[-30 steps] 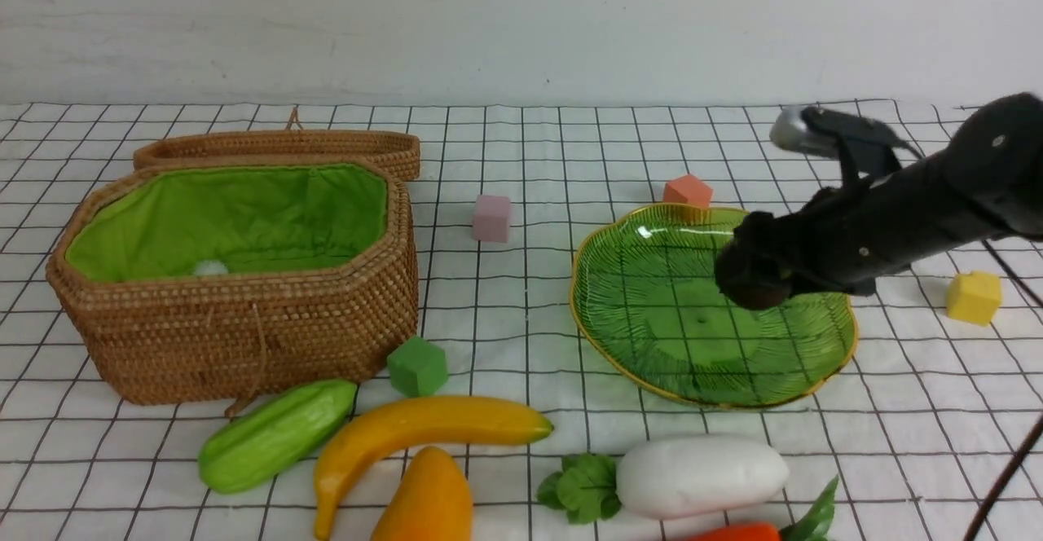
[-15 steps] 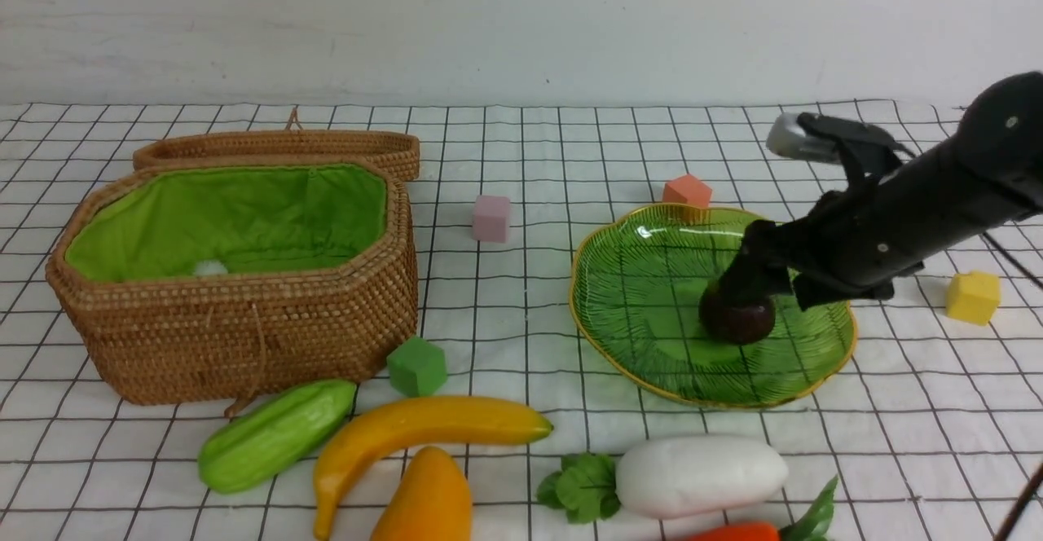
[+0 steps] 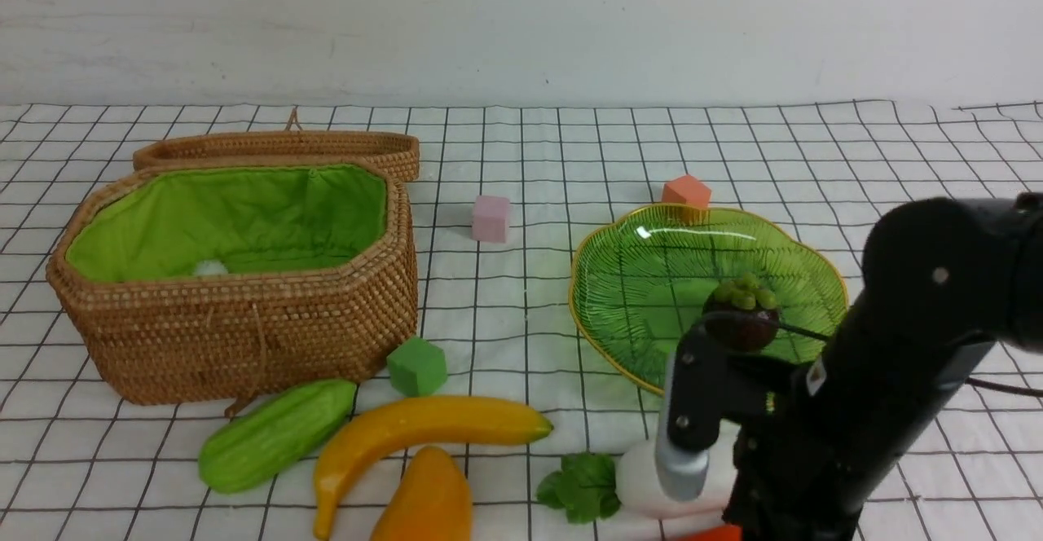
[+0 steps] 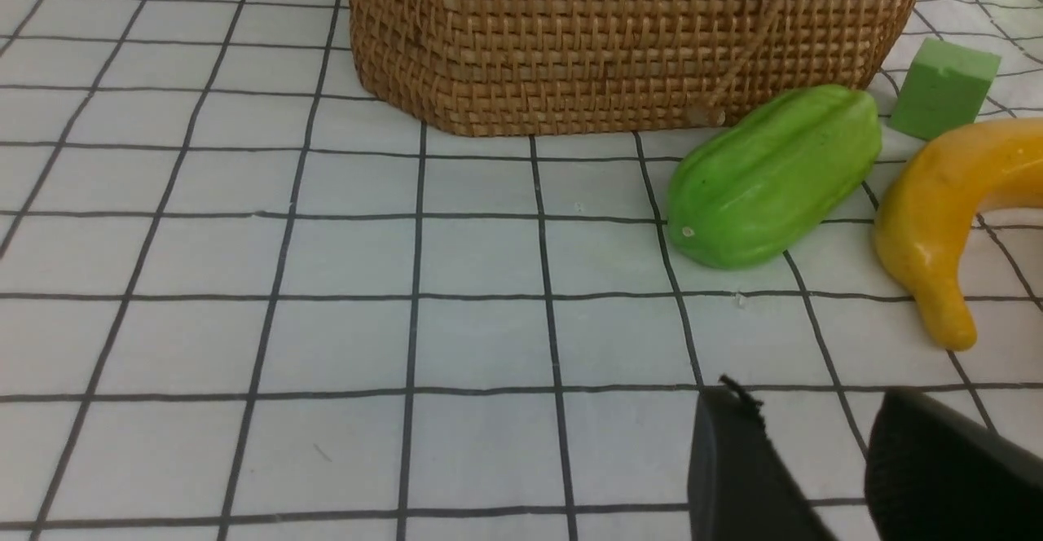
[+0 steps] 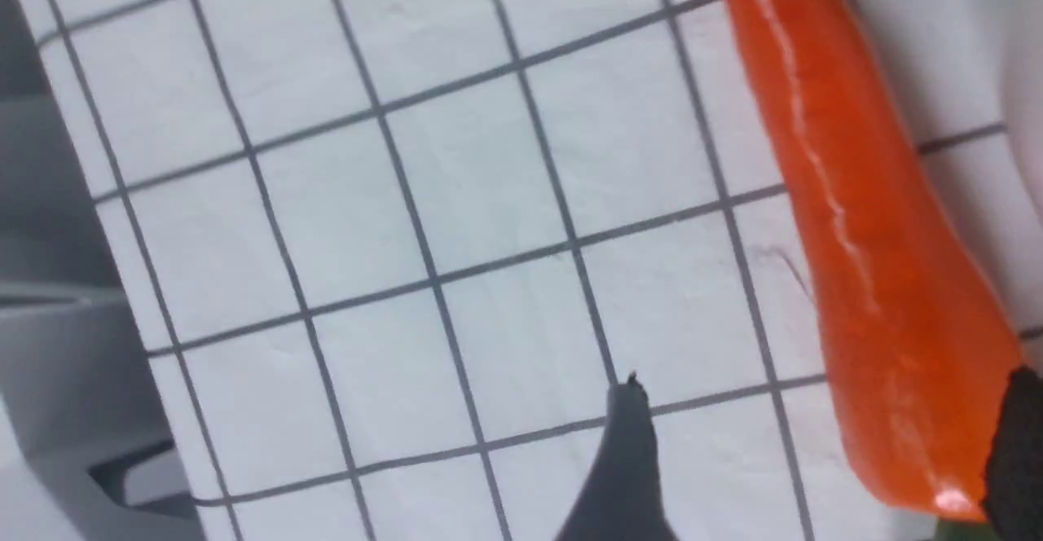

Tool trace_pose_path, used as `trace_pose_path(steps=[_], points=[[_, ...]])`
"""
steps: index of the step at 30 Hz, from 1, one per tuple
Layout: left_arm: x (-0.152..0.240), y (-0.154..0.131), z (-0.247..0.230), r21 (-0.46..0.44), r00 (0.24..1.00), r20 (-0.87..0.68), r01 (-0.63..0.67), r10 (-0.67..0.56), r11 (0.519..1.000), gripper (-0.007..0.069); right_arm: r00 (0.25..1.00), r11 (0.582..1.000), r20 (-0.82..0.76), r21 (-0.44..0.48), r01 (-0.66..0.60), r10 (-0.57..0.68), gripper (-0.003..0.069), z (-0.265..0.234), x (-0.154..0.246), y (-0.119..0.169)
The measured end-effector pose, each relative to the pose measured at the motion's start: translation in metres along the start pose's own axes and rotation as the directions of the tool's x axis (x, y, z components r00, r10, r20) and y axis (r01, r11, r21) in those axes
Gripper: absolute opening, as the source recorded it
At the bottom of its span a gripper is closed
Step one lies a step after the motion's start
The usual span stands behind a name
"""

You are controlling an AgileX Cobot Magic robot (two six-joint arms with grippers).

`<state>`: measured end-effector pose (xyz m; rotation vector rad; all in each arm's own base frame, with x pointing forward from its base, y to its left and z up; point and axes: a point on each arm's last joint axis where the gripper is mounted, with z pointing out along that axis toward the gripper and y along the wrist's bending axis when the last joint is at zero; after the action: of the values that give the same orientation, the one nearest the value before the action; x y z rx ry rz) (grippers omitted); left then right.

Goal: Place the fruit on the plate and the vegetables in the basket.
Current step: Use the right arm to grab a carrot and put it into the left basket

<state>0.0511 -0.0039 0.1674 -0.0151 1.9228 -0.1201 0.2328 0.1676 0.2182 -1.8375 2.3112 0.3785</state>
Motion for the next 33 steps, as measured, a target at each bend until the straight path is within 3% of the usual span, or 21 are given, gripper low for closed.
trace_pose_path(steps=[4,9,14,17,21,25,28,31,33], points=[[0.0,0.0,0.0,0.0,1.0,0.0,0.0,0.0,1.0,0.0239,0.992,0.991,-0.073,0.078,0.109,-0.104,0.0552,0.019,-0.009,-0.001],[0.0,0.0,0.0,0.0,1.0,0.0,0.0,0.0,1.0,0.0239,0.983,0.987,-0.161,0.116,0.11,-0.091,0.0552,0.04,-0.007,-0.011],[0.0,0.0,0.0,0.0,1.0,0.0,0.0,0.0,1.0,0.0239,0.973,0.996,-0.227,0.068,0.049,-0.033,0.0532,0.062,-0.002,-0.016],[0.0,0.0,0.0,0.0,1.0,0.0,0.0,0.0,1.0,0.0239,0.972,1.0,-0.235,0.014,0.004,-0.001,0.0399,0.062,-0.004,-0.012],[0.0,0.0,0.0,0.0,1.0,0.0,0.0,0.0,1.0,0.0239,0.971,0.997,-0.239,-0.064,-0.038,0.022,0.0399,0.048,-0.013,-0.006],[0.0,0.0,0.0,0.0,1.0,0.0,0.0,0.0,1.0,0.0239,0.993,0.999,-0.121,-0.043,-0.017,0.012,0.0399,0.008,-0.045,-0.011],[0.0,0.0,0.0,0.0,1.0,0.0,0.0,0.0,1.0,0.0239,0.993,0.998,0.114,0.063,0.011,-0.019,0.0399,-0.054,-0.094,-0.022],[0.0,0.0,0.0,0.0,1.0,0.0,0.0,0.0,1.0,0.0239,0.961,0.993,0.276,0.12,-0.001,-0.033,0.0399,-0.087,-0.126,-0.031],[0.0,0.0,0.0,0.0,1.0,0.0,0.0,0.0,1.0,0.0239,0.884,0.988,0.466,0.149,-0.033,-0.041,0.0399,-0.113,-0.159,-0.041]])
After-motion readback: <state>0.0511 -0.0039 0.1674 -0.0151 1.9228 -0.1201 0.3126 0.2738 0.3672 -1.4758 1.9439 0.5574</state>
